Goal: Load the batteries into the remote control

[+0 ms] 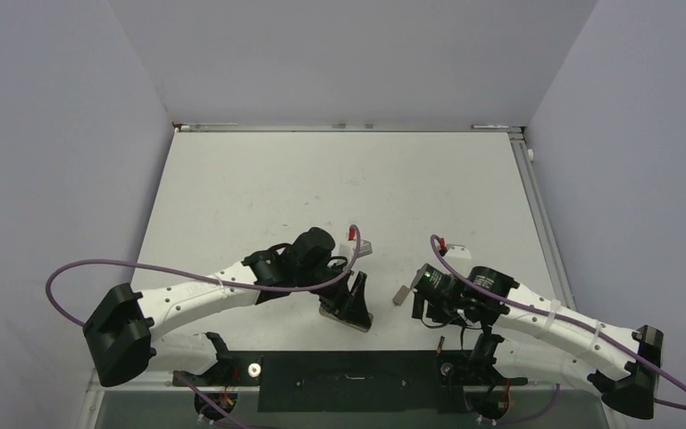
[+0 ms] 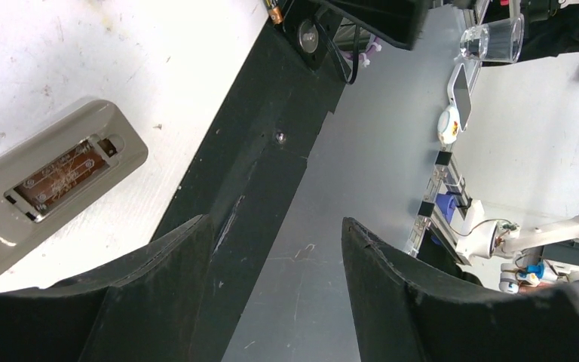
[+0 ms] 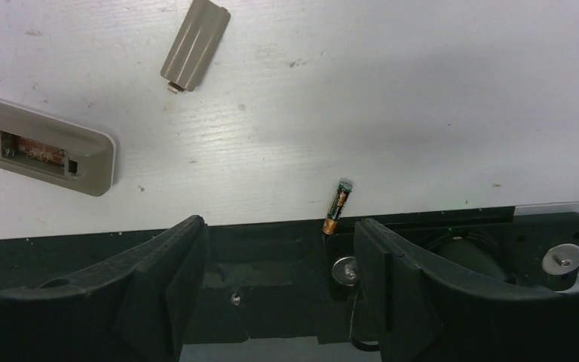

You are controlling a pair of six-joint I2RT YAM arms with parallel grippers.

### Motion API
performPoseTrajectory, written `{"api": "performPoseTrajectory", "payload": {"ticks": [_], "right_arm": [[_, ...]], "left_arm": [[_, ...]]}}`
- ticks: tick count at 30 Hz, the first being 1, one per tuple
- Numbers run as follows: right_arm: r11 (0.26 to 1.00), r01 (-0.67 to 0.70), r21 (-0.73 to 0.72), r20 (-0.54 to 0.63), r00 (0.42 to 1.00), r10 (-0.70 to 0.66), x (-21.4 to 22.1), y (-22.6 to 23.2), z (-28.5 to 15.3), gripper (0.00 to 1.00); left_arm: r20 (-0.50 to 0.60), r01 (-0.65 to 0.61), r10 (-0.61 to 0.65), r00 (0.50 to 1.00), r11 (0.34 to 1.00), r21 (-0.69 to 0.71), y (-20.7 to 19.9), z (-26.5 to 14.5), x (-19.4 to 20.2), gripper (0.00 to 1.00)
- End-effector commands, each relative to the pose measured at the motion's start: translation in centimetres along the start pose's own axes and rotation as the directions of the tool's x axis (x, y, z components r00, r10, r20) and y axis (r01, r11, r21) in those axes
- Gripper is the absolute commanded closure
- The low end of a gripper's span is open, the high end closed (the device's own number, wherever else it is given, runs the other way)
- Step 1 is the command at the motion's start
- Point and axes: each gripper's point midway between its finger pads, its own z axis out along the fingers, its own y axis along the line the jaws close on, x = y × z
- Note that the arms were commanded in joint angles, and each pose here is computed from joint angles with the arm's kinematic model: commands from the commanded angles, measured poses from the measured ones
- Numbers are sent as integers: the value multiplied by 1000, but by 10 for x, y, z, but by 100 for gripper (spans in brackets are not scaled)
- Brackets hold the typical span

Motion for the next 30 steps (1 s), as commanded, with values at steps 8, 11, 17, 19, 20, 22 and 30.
{"api": "performPoseTrajectory", "payload": {"ticks": [8, 11, 17, 19, 20, 22, 30], "right_arm": [[995, -97, 25, -84, 992, 99, 29, 9, 40, 31], [992, -111, 60, -99, 988, 116, 36, 3, 46, 32], [983, -140, 117, -115, 981, 154, 47, -7, 57, 32], [980, -148, 130, -115, 980, 163, 49, -10, 59, 32], [979, -151, 135, -117, 979, 167, 50, -11, 60, 32], [976, -158, 147, -119, 977, 176, 52, -13, 62, 32], [970, -181, 163, -147, 968, 205, 64, -15, 73, 37]], "left_arm": [[29, -36, 35, 999, 999, 41, 0, -23, 8, 39], [20, -45, 45, 999, 998, 48, 1, -25, 11, 39], [13, -48, 47, 999, 997, 60, 3, -27, 15, 39], [12, -50, 49, 999, 996, 67, 2, -28, 15, 39], [13, -51, 51, 999, 996, 69, 1, -28, 16, 38], [14, -53, 52, 999, 996, 71, 1, -29, 16, 38], [10, -41, 40, 999, 997, 72, 3, -29, 17, 38]]}}
